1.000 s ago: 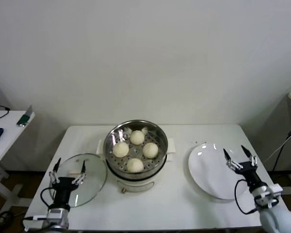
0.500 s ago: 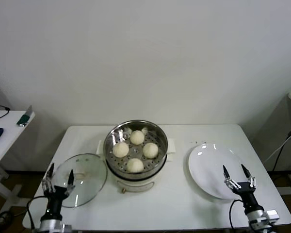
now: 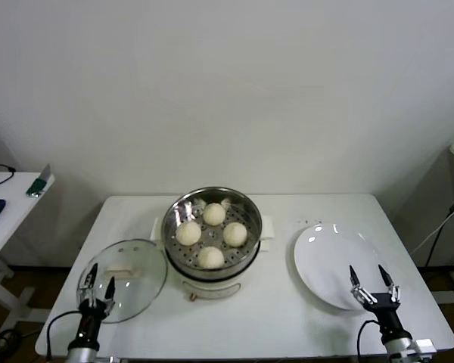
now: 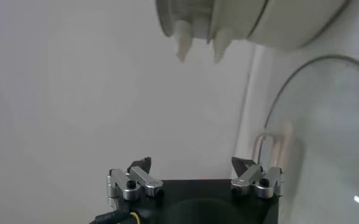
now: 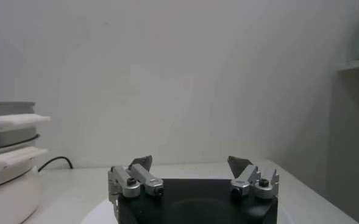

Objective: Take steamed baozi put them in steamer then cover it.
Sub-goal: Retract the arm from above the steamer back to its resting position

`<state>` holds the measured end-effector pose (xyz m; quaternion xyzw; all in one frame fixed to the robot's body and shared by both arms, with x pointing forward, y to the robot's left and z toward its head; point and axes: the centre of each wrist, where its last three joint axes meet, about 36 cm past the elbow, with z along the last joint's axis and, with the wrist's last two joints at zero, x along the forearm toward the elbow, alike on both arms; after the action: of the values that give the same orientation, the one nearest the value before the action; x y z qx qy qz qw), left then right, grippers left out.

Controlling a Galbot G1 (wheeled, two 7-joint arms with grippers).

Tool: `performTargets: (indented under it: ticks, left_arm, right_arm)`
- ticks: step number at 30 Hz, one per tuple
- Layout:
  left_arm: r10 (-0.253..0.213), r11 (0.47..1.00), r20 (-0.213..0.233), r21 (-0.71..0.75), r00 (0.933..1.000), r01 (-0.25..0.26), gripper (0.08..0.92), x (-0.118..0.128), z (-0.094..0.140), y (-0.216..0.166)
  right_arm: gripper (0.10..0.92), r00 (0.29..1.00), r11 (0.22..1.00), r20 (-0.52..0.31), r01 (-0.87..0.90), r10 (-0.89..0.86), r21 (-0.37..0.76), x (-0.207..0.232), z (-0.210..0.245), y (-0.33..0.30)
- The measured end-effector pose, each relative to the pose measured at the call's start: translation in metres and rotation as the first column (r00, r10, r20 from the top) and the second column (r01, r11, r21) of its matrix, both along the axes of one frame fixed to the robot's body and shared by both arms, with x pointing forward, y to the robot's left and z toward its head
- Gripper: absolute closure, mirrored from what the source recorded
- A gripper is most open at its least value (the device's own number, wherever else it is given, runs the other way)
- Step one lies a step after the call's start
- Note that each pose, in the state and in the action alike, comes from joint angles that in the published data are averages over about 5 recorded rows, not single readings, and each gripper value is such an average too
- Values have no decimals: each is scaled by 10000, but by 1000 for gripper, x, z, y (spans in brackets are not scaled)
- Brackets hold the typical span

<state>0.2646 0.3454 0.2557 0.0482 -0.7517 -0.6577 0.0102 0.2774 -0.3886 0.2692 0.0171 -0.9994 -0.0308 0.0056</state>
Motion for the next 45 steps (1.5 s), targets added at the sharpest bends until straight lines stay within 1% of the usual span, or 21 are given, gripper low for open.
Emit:
performTargets:
  ticks: [6,13,25,32,35,45]
  left_arm:
    - [55,9991,-322,427,9995,-42,177,9,-7,0]
    - [124,9970,-641,767,9979,-74,177,22,-10,-1]
    - [377,9918,-940,1253,9949,-257,177,48,-13,0]
    - [549,9879,-1062,1505,9928,-385,182,58,-15,0]
    - [580,9870,-1113,1559,9921,-402,233,61,-16,0]
    - [661,9837,-1345,1749,9887,-420,519,67,-14,0]
  right_arm:
    - [200,10000,10000,-7,78,-78,9,-4,-3,-1]
    - [200,9999,9999,6,142,-142,59,-7,-4,1]
    - [200,9998,9998,83,206,-206,31,-10,-3,-1]
    - [200,9996,9996,103,266,-267,51,-12,-4,0]
    - [200,9996,9996,106,279,-280,73,-12,-5,2]
    - [200,9995,9996,165,262,-263,101,-12,-4,6]
